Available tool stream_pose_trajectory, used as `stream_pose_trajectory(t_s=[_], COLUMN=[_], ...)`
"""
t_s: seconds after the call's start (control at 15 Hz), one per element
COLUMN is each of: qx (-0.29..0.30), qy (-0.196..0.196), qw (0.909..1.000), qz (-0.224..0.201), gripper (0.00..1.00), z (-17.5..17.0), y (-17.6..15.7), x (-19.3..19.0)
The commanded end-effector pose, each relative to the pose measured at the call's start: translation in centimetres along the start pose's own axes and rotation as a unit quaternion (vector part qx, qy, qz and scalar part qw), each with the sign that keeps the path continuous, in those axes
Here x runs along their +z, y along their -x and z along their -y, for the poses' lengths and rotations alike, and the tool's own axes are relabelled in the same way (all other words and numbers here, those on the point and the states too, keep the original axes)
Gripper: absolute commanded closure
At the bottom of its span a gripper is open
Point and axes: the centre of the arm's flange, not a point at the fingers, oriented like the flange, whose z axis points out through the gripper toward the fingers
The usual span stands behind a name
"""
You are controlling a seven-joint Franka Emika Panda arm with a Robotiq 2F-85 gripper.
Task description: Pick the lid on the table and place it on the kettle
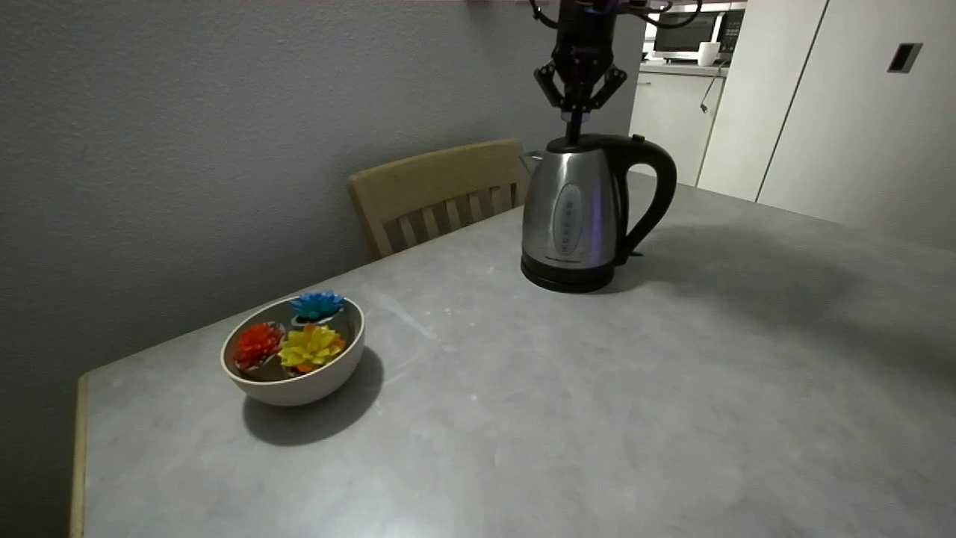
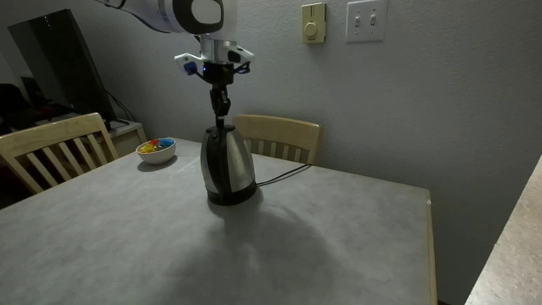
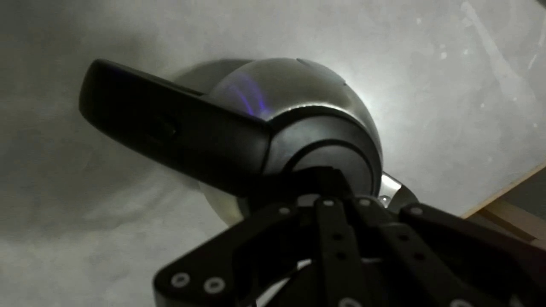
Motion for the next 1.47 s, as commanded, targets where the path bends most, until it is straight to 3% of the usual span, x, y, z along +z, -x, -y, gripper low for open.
stream_pose_trajectory(t_s=[0.0, 0.53, 1.07, 1.4], qx=[-0.021, -0.056, -0.094, -0.088], qy=[0.055, 0.100, 0.080, 0.075], qw=[0.9976, 0.9934, 0.9913, 0.9919], qz=[0.035, -0.005, -0.045, -0.052], gripper=[1.00, 1.00, 1.00, 1.00], z=[1.2, 2.7, 5.0, 5.2], y=[-0.3, 3.0, 6.9, 7.2], x=[3.7, 0.7, -4.5, -7.4])
